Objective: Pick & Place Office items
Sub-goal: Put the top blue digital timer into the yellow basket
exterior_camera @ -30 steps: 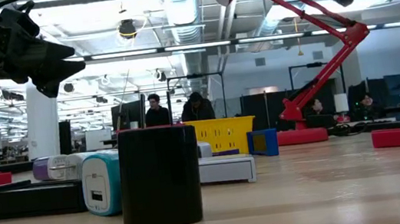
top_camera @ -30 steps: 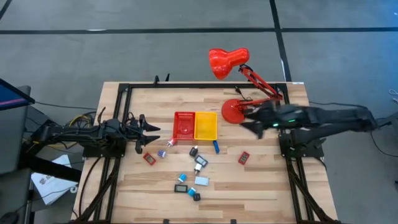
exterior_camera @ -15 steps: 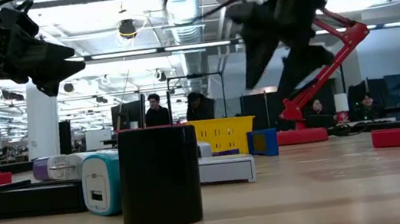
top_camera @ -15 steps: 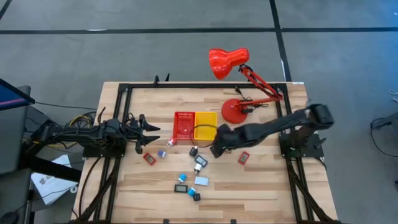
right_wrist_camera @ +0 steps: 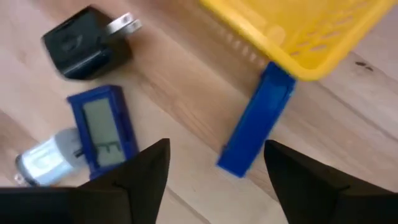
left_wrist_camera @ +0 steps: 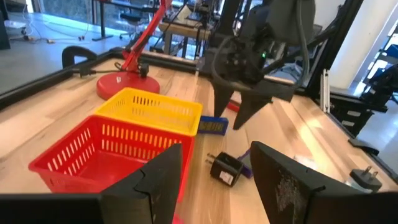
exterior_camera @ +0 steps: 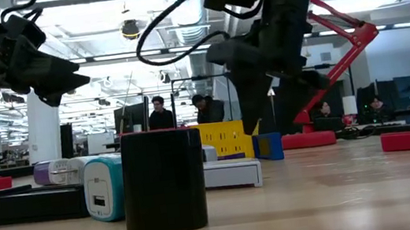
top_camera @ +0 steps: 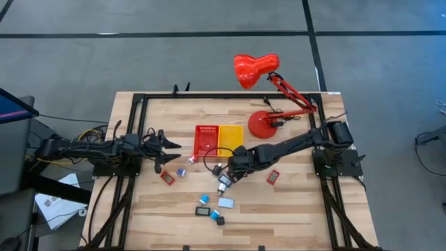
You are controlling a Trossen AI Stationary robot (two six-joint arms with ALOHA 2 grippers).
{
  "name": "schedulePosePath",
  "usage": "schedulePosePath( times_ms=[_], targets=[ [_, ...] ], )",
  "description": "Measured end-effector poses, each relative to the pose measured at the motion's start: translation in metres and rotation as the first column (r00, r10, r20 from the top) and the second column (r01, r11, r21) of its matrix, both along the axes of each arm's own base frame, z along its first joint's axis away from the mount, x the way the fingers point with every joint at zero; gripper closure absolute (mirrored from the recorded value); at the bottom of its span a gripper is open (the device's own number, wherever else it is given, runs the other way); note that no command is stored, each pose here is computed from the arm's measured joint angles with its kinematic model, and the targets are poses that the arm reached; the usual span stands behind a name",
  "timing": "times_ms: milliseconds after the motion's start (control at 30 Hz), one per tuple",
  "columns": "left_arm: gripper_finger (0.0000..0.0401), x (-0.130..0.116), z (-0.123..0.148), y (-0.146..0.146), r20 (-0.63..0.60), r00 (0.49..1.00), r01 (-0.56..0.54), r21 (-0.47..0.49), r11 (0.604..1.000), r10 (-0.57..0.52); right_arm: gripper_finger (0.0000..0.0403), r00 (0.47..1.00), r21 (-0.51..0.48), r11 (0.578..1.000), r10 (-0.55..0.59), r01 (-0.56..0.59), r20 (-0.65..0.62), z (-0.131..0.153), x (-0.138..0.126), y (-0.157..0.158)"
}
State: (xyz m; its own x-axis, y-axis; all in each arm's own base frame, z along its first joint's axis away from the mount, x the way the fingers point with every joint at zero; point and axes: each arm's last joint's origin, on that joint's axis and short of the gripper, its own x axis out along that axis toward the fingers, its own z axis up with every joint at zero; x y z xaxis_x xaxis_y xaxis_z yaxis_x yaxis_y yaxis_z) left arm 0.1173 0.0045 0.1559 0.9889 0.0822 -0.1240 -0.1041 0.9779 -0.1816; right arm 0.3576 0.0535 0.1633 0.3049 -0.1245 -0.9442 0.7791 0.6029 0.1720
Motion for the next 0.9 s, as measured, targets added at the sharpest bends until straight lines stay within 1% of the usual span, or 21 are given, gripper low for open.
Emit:
schedulePosePath(
  times_ms=[133, 267, 433, 500, 567, 633, 667, 700, 767, 900],
  targets=[
    [0.0215, 0.001, -0.001, 0.0, -0.014, 1.0, 0.002, -0.001, 1.0, -0.002, 0.0179, 0.999, -0.001, 0.999, -0.042, 0.042, -0.019, -0.002, -0.002, -0.006],
    [0.0215, 0.001, -0.002, 0.0, -0.017, 1.0, 0.002, -0.001, 1.0, -0.002, 0.0201, 0.999, -0.002, 0.999, -0.053, 0.053, 0.0, -0.001, 0.0, -0.01],
    [0.0215, 0.001, -0.002, 0.0, -0.017, 1.0, 0.002, -0.001, 1.0, -0.002, 0.022, 0.999, -0.002, 0.999, -0.054, 0.054, 0.004, -0.002, 0.001, -0.01],
    [0.0215, 0.001, -0.002, 0.0, -0.017, 1.0, 0.001, -0.001, 1.0, -0.001, 0.0227, 0.998, -0.008, 0.998, -0.056, 0.056, -0.004, -0.007, 0.003, -0.009],
    [0.0215, 0.001, -0.002, 0.0, -0.017, 1.0, -0.001, -0.001, 1.0, 0.001, 0.0234, 0.997, -0.015, 0.998, -0.064, 0.063, -0.039, -0.012, 0.0, -0.01],
    [0.0215, 0.001, -0.002, 0.0, -0.017, 1.0, -0.002, 0.0, 1.0, 0.002, 0.0241, 0.998, -0.004, 0.998, -0.063, 0.063, -0.018, -0.017, 0.006, -0.009],
    [0.0215, 0.001, -0.002, 0.0, -0.017, 1.0, -0.003, -0.001, 1.0, 0.003, 0.0245, 0.998, -0.009, 0.998, -0.058, 0.058, -0.038, -0.019, 0.004, -0.007],
    [0.0215, 0.001, -0.002, 0.0, -0.016, 1.0, -0.003, 0.0, 1.0, 0.003, 0.0249, 0.997, -0.017, 0.999, -0.053, 0.052, -0.053, -0.02, 0.002, -0.006],
    [0.0215, 0.001, -0.001, 0.0, -0.014, 1.0, -0.002, 0.0, 1.0, 0.002, 0.026, 0.998, -0.033, 0.998, -0.054, 0.053, -0.014, -0.017, 0.005, -0.004],
    [0.0215, 0.001, -0.002, 0.0, -0.019, 1.0, -0.003, 0.0, 1.0, 0.003, 0.0286, 0.999, -0.052, 0.998, -0.039, 0.038, -0.019, -0.013, 0.002, -0.005]
  ],
)
